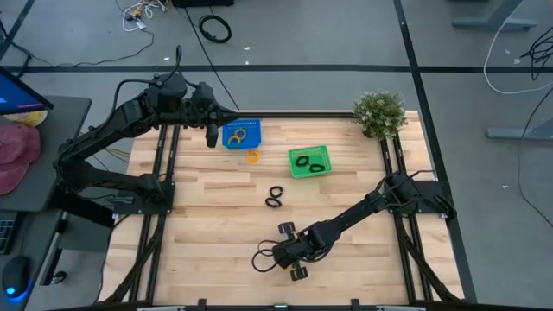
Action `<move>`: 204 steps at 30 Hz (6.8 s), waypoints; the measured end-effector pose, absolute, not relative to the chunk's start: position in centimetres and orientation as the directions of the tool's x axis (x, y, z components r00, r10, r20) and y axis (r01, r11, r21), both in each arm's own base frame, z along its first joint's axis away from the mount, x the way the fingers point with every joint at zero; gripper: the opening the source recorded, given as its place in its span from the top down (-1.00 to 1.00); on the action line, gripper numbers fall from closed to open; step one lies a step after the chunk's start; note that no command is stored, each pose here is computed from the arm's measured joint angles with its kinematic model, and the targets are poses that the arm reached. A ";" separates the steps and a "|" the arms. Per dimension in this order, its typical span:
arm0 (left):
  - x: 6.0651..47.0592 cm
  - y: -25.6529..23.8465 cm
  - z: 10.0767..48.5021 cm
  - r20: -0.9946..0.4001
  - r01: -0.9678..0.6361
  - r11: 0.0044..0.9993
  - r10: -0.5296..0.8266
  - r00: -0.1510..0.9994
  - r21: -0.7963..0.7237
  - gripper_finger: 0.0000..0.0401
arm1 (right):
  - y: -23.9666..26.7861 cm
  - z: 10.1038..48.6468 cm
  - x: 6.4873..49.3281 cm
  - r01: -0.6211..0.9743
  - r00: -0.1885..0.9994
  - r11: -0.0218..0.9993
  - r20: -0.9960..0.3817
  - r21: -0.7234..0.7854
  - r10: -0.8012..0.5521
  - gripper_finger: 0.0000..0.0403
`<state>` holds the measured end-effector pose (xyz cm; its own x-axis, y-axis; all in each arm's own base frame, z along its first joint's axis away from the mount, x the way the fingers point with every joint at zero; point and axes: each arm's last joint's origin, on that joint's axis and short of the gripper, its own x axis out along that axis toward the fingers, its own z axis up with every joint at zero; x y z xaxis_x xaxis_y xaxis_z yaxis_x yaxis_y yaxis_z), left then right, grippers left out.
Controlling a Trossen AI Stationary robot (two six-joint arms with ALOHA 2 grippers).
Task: Sort spring keychains
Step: Put the yellow spring keychain into the blue bin
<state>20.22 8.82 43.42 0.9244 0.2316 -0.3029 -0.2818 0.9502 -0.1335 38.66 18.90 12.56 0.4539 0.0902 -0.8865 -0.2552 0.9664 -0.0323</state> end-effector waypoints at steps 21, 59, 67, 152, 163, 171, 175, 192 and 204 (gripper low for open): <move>20.2 8.8 43.4 -0.303 -0.282 0.950 0.232 0.924 -0.134 0.99 | 16.8 22.9 35.2 -0.150 0.572 0.978 -0.820 -0.146 -0.035 0.97; 20.7 7.8 44.0 -0.245 -0.214 0.964 0.171 0.954 -0.160 0.99 | 10.8 41.9 25.7 0.122 0.993 0.986 -0.009 0.116 -0.121 0.97; 20.8 7.5 44.1 -0.239 -0.198 0.968 0.158 0.958 -0.154 0.99 | 8.9 38.8 21.9 0.083 0.959 0.965 0.245 0.249 -0.146 0.97; 22.6 5.6 45.4 -0.078 -0.092 0.960 0.073 0.994 -0.263 0.35 | -2.5 42.8 39.0 0.302 0.938 0.953 0.190 -0.037 -0.290 0.97; 22.5 5.7 45.3 -0.083 -0.103 0.959 0.084 0.993 -0.263 0.82 | -2.4 42.7 39.0 0.300 0.940 0.953 0.182 -0.030 -0.290 0.84; 22.4 5.7 45.1 -0.110 -0.135 0.957 0.110 0.988 -0.258 0.85 | -2.2 43.2 37.8 0.296 0.951 0.953 0.111 -0.061 -0.288 0.41; 21.9 5.6 45.2 -0.117 -0.149 0.963 0.125 0.985 -0.226 0.87 | -2.0 44.2 36.1 0.291 0.955 0.955 0.077 -0.064 -0.286 0.25; 18.0 7.2 43.9 -0.329 -0.480 0.871 0.424 0.844 -0.107 0.84 | 4.9 44.7 28.7 0.095 0.957 0.991 -0.281 0.089 -0.067 0.28; 20.9 11.6 41.0 -0.463 -0.668 0.729 0.545 0.699 -0.150 0.87 | 6.0 44.3 28.9 0.055 0.955 0.997 -0.294 0.055 -0.036 0.43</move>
<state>20.93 11.64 41.00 0.6988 0.5450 -0.4634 -0.6680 0.7288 -0.1502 28.94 5.96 44.31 0.9553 -0.0361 -0.2935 0.0546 0.9970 0.0553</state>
